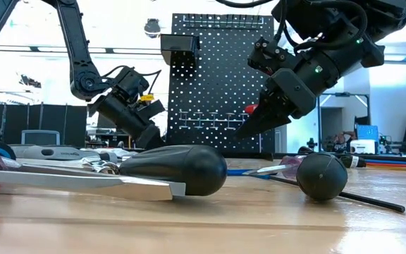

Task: Hang tools onto peg board
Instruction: Hang the red allen wrench on the pegboard

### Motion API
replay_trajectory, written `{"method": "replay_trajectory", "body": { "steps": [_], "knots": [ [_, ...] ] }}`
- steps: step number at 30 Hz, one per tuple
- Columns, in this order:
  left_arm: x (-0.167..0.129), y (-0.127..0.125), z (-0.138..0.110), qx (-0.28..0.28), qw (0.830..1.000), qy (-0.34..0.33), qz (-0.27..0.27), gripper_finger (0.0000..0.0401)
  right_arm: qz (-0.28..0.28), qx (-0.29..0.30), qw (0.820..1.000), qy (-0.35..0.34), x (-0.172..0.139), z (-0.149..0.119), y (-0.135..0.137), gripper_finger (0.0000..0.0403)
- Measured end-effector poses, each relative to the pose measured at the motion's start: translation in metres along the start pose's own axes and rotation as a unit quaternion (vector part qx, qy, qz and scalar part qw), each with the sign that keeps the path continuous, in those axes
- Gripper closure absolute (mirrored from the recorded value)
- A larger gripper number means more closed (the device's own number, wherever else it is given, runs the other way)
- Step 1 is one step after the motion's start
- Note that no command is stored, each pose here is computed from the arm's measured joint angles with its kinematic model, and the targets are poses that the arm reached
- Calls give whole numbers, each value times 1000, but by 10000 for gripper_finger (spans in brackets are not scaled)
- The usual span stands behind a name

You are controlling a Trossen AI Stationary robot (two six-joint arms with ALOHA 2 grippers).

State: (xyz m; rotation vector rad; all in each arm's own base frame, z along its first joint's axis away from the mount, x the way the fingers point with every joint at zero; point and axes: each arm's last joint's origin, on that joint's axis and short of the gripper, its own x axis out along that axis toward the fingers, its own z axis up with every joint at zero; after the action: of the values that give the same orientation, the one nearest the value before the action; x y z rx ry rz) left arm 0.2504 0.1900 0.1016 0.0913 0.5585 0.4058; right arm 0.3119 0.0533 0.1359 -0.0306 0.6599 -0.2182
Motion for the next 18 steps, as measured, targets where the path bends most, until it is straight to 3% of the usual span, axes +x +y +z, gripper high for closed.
{"method": "replay_trajectory", "body": {
  "steps": [11,18],
  "knots": [
    [0,0,0,-9,1000,0,0,320,0,0,1000,0,0,0,0,360],
    [0,0,1,-7,1000,-3,2,281,0,0,1000,0,0,0,0,360]
  ]
}}
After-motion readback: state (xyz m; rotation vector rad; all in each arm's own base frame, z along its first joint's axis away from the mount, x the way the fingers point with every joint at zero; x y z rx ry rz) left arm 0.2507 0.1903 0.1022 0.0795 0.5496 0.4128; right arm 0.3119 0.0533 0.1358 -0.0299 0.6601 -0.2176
